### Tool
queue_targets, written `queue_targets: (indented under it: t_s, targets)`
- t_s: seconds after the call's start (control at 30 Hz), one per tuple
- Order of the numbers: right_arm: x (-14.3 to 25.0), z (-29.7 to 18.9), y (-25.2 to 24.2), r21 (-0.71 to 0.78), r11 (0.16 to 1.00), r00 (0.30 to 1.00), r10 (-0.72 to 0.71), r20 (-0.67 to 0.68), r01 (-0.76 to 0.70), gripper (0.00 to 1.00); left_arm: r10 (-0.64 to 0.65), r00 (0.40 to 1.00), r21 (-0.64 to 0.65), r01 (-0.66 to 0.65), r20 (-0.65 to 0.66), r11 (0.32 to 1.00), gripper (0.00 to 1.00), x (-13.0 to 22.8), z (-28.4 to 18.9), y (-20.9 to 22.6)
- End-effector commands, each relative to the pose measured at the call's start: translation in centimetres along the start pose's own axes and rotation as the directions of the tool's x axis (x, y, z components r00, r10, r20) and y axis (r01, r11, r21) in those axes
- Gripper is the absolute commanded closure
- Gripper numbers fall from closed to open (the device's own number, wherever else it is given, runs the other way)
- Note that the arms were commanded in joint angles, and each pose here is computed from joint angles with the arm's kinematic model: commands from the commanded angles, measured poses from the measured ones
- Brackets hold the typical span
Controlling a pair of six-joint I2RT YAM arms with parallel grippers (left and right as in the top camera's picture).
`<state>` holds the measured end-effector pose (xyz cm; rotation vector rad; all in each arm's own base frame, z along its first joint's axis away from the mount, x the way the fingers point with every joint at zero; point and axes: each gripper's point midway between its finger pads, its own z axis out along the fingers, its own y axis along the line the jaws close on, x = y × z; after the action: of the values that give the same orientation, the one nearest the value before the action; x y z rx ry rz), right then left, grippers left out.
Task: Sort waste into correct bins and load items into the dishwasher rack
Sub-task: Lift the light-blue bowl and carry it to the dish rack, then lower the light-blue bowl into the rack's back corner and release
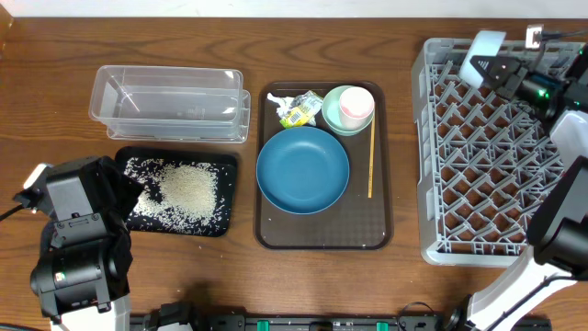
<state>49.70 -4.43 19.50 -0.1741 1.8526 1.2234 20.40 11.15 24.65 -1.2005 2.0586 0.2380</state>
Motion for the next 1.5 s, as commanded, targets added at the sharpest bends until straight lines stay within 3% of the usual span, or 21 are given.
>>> queue_targets:
  t_s: [0.0,0.17,0.3,0.37,0.4,0.43,0.53,0.57,0.83,1.03,1.17,1.27,1.37,1.47]
  targets:
    - [0.8,-1.2,-0.4,-0.072,0.995,0.997,0.074,-0.006,-0.074,0.99,-0.008,1.0,-0.002,0.008,0.013,1.0,0.06,-0.4,-0.3,0.1]
    - [1.8,-2.4,-2.9,-0.049,0.978,0.979,0.203,0.006,-0.202,0.98,-0.008,1.0,-0.002,0.008,0.013,1.0,0.06,-0.4,-0.3,0.1]
    - [1.7,-3.6,-3.2,-0.054,0.973,0.974,0.224,0.02,-0.223,0.96,-0.008,1.0,-0.002,0.008,0.013,1.0,0.06,-0.4,-0.3,0.1]
    - [1.3,-4.3,-3.4,-0.05,0.966,0.966,0.255,0.033,-0.254,0.89,-0.008,1.0,-0.002,0.008,0.013,1.0,0.06,-0.4,-0.3,0.1]
    - [1.1,-4.6,-3.4,-0.048,0.964,0.964,0.262,0.037,-0.261,0.8,-0.008,1.0,-0.002,0.008,0.013,1.0,0.06,-0.4,-0.3,0.1]
    - [1.0,-4.8,-3.5,-0.046,0.962,0.961,0.273,0.043,-0.271,0.56,-0.008,1.0,-0.002,0.008,0.013,1.0,0.06,-0.4,-0.3,0.1]
    - [0.6,-5.6,-3.4,-0.054,0.955,0.955,0.293,0.05,-0.291,0.44,-0.008,1.0,-0.002,0.008,0.013,1.0,0.06,-0.4,-0.3,0.1]
    - [0.5,-5.8,-3.4,-0.053,0.954,0.953,0.299,0.054,-0.296,0.01,-0.008,1.0,-0.002,0.008,0.013,1.0,0.06,-0.4,-0.3,0.1]
    - [-1.8,-8.1,-2.3,-0.003,0.942,0.936,0.332,0.116,-0.334,0.01,-0.008,1.0,-0.002,0.008,0.013,1.0,0.06,-0.4,-0.3,0.1]
    - [-4.2,-10.1,-0.3,0.159,0.916,0.918,0.33,0.22,-0.367,0.01,-0.008,1.0,-0.002,0.008,0.013,1.0,0.06,-0.4,-0.3,0.1]
    - [-4.1,-11.9,0.4,0.389,0.846,0.923,0.274,0.27,-0.365,0.01,-0.008,1.0,-0.002,0.008,0.013,1.0,0.06,-0.4,-0.3,0.1]
    - [-3.3,-14.2,0.6,0.588,0.727,0.932,0.222,0.287,-0.354,0.01,-0.008,1.0,-0.002,0.008,0.013,1.0,0.06,-0.4,-0.3,0.1]
    - [-2.9,-15.6,0.9,0.682,0.655,0.943,0.182,0.277,-0.326,0.01,-0.008,1.0,-0.002,0.008,0.013,1.0,0.06,-0.4,-0.3,0.1]
    - [-2.8,-15.7,1.3,0.697,0.648,0.95,0.169,0.261,-0.307,0.01,-0.008,1.0,-0.002,0.008,0.013,1.0,0.06,-0.4,-0.3,0.1]
